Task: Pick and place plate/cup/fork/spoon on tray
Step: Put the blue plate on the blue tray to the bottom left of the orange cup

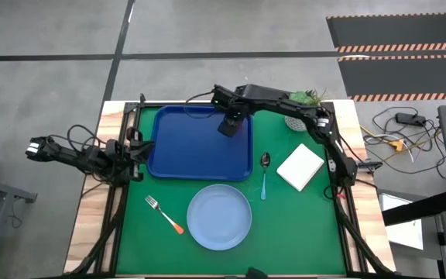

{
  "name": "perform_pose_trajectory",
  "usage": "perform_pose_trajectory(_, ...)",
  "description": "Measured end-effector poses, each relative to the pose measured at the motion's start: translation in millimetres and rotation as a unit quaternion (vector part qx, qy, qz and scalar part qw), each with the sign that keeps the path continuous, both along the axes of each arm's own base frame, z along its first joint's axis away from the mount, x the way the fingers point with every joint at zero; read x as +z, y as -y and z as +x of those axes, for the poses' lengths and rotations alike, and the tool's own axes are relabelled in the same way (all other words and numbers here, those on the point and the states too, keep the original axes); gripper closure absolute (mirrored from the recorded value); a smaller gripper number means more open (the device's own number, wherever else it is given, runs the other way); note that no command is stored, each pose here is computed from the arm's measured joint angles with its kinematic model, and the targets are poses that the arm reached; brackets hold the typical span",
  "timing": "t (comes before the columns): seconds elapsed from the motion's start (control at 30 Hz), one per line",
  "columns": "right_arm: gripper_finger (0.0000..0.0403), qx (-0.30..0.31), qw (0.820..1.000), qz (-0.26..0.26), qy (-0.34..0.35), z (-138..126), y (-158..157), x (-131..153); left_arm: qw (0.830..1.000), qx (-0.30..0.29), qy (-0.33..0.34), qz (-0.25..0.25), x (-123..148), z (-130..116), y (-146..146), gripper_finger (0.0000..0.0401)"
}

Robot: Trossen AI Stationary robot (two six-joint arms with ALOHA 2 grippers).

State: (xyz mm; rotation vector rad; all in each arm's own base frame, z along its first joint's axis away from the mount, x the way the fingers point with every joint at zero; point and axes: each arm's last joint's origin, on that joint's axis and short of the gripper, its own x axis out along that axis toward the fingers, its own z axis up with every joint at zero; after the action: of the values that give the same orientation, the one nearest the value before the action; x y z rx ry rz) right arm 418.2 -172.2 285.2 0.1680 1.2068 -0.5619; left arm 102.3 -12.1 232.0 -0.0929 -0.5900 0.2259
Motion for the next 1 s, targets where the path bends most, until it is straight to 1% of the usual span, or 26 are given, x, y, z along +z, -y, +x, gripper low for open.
perform_pose_trajectory(0.07,0.0284,-0.008,1.0,0.006,0.007,-7,-12,16,1.0,0.0,0.004,-0.001,1,-1,0,0.0386)
perform_pose_trajectory(0.13,0.0284,0.0,1.0,0.006,0.017,-12,-29,29,1.0,0.0,0.008,-0.002,1,-1,0,0.0386)
perform_pose_trajectory(0.2,0.0282,0.022,0.999,0.006,0.03,-16,-51,39,1.0,0.0,0.011,-0.003,2,-1,0,0.0386)
perform_pose_trajectory(0.27,0.0282,0.05,0.997,-0.001,0.059,-19,-75,47,1.0,0.0,0.012,-0.004,2,-1,0,0.0386)
perform_pose_trajectory(0.4,0.0285,0.109,0.985,-0.014,0.132,-30,-128,51,1.0,-0.002,0.014,-0.006,3,-2,0,0.0386)
perform_pose_trajectory(0.5,0.0289,0.152,0.969,-0.016,0.192,-46,-167,44,1.0,-0.002,0.015,-0.007,4,-1,0,0.0386)
perform_pose_trajectory(0.57,0.0292,0.18,0.954,-0.018,0.238,-59,-189,36,1.0,-0.002,0.014,-0.007,5,0,0,0.0386)
perform_pose_trajectory(0.67,0.0296,0.217,0.928,-0.048,0.299,-80,-215,20,1.0,-0.007,0.01,-0.008,8,3,1,0.0386)
perform_pose_trajectory(0.7,0.0297,0.228,0.919,-0.06,0.316,-86,-221,12,1.0,-0.014,0.011,-0.015,10,4,1,0.0386)
perform_pose_trajectory(0.77,0.0301,0.243,0.904,-0.081,0.343,-100,-228,-3,0.999,-0.03,0.011,-0.025,13,8,2,0.0386)
perform_pose_trajectory(0.83,0.0305,0.252,0.894,-0.093,0.358,-114,-231,-17,0.999,-0.046,0.004,-0.019,16,12,5,0.0386)
perform_pose_trajectory(0.93,0.0312,0.253,0.887,-0.095,0.373,-136,-228,-31,0.997,-0.07,-0.003,-0.025,22,21,8,0.0386)
perform_pose_trajectory(1.0,0.0317,0.249,0.888,-0.091,0.375,-152,-224,-38,0.996,-0.08,-0.014,-0.039,24,30,10,0.0386)
